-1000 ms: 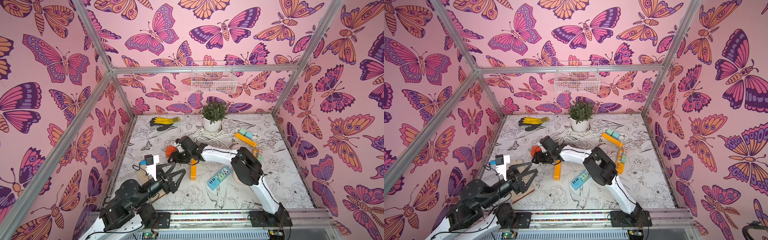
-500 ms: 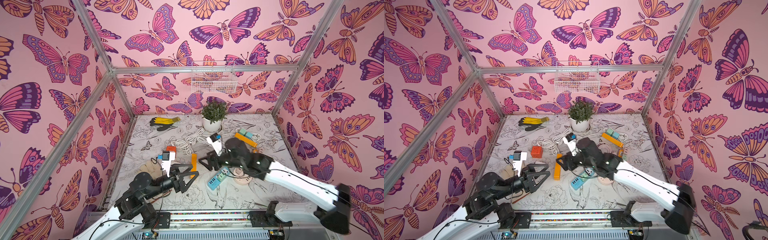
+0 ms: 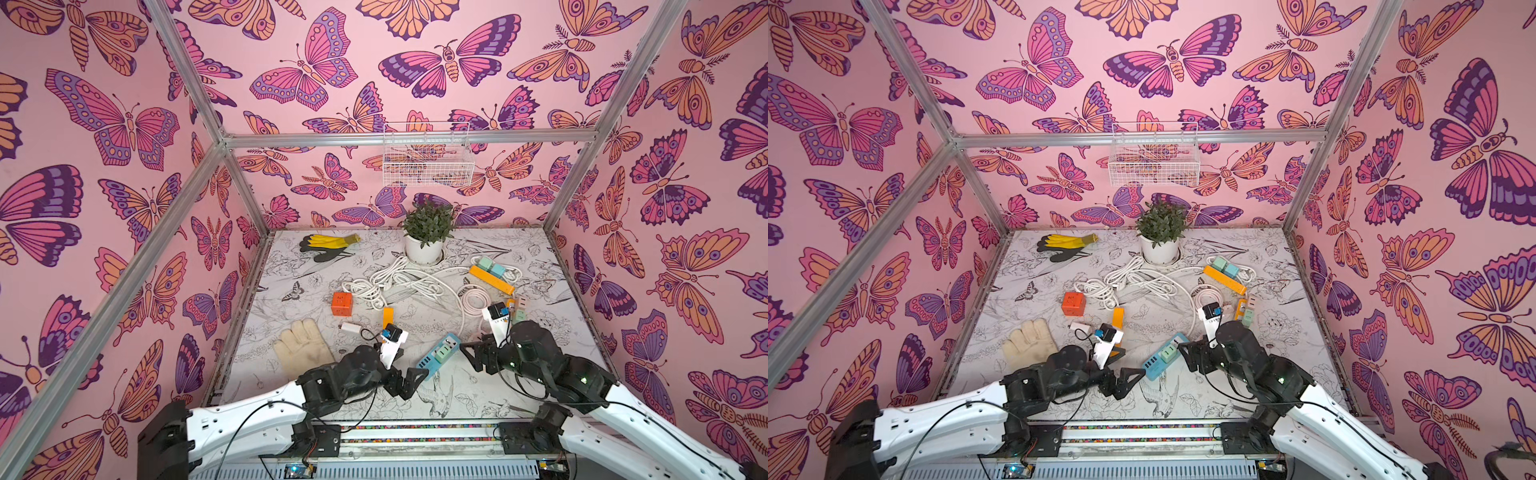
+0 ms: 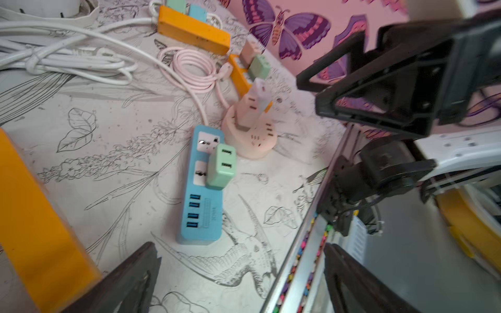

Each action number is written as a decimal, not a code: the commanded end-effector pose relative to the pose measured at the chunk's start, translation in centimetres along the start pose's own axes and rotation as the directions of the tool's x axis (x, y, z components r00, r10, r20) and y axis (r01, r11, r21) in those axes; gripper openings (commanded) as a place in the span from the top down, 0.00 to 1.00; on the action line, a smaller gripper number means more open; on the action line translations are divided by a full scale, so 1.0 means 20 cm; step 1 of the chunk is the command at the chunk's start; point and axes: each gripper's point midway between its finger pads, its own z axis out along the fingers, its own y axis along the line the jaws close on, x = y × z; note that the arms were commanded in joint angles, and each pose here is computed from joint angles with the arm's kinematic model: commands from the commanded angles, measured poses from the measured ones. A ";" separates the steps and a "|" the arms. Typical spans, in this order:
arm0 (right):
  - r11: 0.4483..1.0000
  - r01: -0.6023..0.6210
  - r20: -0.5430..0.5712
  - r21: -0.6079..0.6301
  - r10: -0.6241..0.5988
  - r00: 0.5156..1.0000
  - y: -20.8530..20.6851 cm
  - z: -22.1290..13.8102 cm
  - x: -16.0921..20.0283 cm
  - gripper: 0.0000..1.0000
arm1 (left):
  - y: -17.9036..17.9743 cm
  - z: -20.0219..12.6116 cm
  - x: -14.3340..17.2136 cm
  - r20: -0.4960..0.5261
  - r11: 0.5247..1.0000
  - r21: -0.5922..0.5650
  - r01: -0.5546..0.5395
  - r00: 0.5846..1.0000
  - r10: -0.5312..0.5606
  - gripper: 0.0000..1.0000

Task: Pull the plug off the socket
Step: Remove the plug from the socket.

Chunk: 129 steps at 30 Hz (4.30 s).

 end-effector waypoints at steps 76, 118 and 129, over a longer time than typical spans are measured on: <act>0.983 0.176 -0.480 0.050 -0.130 0.868 0.20 0.53 0.28 0.78 | 0.19 0.50 0.39 0.081 0.889 -0.067 -0.453 0.886 0.457 0.47; 0.987 0.082 -0.317 0.141 -0.034 0.948 0.13 0.56 0.12 0.76 | 0.21 0.45 0.39 0.112 0.899 -0.087 -0.430 0.892 0.438 0.48; 0.997 0.040 -0.261 0.070 -0.020 0.965 0.09 0.46 0.33 0.77 | 0.21 0.46 0.38 0.116 0.900 -0.085 -0.427 0.893 0.434 0.47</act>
